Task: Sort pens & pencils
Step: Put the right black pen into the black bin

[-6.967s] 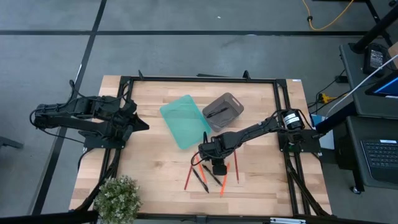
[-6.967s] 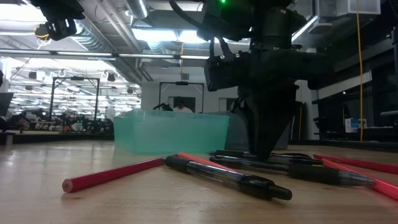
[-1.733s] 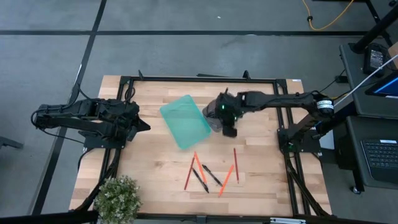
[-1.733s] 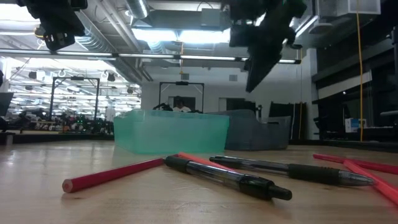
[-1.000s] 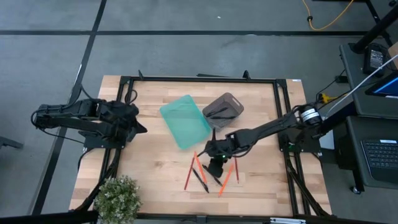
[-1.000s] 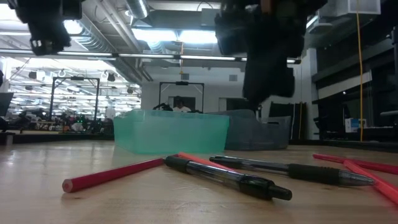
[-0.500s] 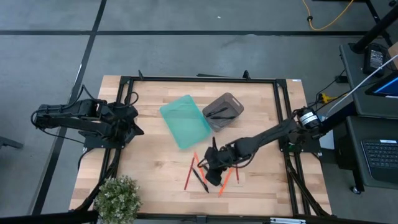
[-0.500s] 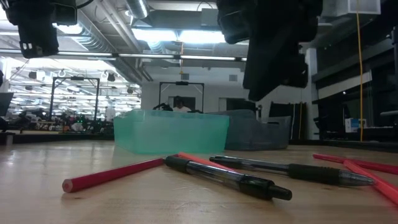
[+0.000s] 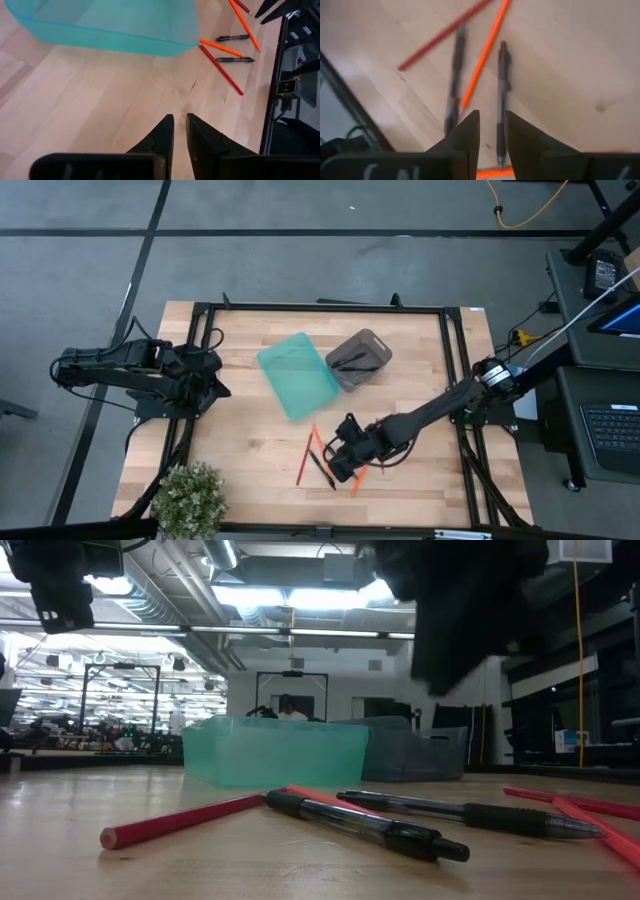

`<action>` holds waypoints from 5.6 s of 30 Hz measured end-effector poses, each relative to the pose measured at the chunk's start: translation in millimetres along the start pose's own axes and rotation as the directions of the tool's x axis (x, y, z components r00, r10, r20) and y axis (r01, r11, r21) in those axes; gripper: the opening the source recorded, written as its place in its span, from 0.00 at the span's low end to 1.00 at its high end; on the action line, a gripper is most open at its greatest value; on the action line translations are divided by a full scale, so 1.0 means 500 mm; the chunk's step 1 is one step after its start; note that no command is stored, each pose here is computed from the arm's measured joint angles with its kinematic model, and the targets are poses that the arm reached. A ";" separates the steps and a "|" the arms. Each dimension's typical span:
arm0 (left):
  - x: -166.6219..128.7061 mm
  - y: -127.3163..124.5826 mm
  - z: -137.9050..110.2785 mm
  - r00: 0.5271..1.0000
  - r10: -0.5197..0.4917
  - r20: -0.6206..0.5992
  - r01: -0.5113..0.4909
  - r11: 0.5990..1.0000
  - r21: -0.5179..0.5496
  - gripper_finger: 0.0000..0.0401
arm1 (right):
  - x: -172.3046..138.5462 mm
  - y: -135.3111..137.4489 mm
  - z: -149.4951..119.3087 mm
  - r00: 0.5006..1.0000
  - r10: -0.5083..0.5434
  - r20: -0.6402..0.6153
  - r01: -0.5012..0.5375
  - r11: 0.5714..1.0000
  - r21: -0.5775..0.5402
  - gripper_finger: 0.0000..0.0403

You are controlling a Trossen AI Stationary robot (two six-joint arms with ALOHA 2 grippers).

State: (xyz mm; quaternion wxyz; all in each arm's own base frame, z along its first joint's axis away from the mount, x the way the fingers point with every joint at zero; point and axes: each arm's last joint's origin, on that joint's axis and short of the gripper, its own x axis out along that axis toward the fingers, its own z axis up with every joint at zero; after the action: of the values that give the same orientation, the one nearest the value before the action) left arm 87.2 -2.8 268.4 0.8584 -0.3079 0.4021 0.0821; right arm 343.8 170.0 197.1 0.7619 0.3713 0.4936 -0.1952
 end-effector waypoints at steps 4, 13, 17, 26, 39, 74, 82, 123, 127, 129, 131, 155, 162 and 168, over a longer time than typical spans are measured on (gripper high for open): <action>0.000 0.000 0.000 1.000 0.000 0.000 0.000 0.999 0.036 0.11 | 0.046 0.004 -0.011 0.999 0.006 -0.046 -0.004 0.999 0.043 0.22; 0.000 0.001 -0.001 1.000 0.005 -0.006 -0.005 0.999 0.047 0.11 | 0.073 0.030 -0.017 0.995 -0.056 -0.084 0.060 0.997 0.045 0.22; 0.000 0.004 -0.005 0.999 0.020 -0.026 -0.018 0.999 0.045 0.11 | 0.080 0.020 -0.020 0.983 -0.150 -0.106 0.153 0.988 0.030 0.22; 0.000 0.006 -0.008 0.999 0.029 -0.039 -0.027 0.999 0.045 0.11 | 0.099 0.014 -0.024 0.978 -0.173 -0.112 0.176 0.984 0.013 0.22; 0.000 0.006 -0.007 0.999 0.029 -0.038 -0.027 0.998 0.061 0.11 | 0.099 0.014 -0.024 0.978 -0.173 -0.112 0.176 0.984 0.012 0.22; 0.000 0.006 -0.007 0.999 0.029 -0.038 -0.026 0.995 0.093 0.11 | 0.130 0.005 -0.031 0.968 -0.211 -0.135 0.212 0.977 -0.009 0.11; 0.000 0.006 -0.007 0.999 0.029 -0.038 -0.026 0.995 0.095 0.11 | 0.129 -0.006 -0.026 0.955 -0.254 -0.152 0.255 0.967 -0.010 0.10; 0.000 0.006 -0.007 0.999 0.043 -0.028 -0.040 0.995 0.096 0.11 | 0.070 0.015 0.060 0.925 -0.377 -0.041 0.370 0.921 -0.126 0.09; 0.000 0.006 -0.007 0.999 0.043 -0.028 -0.040 0.993 0.108 0.11 | 0.036 0.025 0.079 0.908 -0.417 -0.035 0.409 0.901 -0.144 0.09; 0.000 0.006 -0.007 0.999 0.043 -0.028 -0.040 0.992 0.119 0.11 | 0.018 0.023 0.087 0.886 -0.462 -0.033 0.452 0.878 -0.158 0.09; 0.000 0.007 -0.007 0.999 0.045 -0.026 -0.042 0.992 0.119 0.11 | -0.001 0.021 0.095 0.862 -0.506 -0.024 0.494 0.852 -0.174 0.09; 0.000 0.007 -0.007 0.999 0.045 -0.027 -0.042 0.992 0.118 0.11 | -0.059 -0.074 0.275 0.661 -0.736 0.143 0.703 0.541 -0.462 0.09; -0.001 0.010 -0.011 0.997 0.062 -0.051 -0.056 0.992 0.116 0.11 | -0.068 -0.095 0.306 0.624 -0.759 0.187 0.712 0.453 -0.537 0.09; -0.001 0.014 -0.017 0.993 0.084 -0.082 -0.075 0.991 0.112 0.11 | -0.082 -0.111 0.303 0.606 -0.770 0.202 0.697 0.390 -0.602 0.09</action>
State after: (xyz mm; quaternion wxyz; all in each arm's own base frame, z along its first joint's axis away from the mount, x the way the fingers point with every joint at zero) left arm 78.4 -2.2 261.4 0.8516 -0.2476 0.4549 0.0807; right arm 381.0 16.5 249.4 0.6444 -0.1514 0.6807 -0.3136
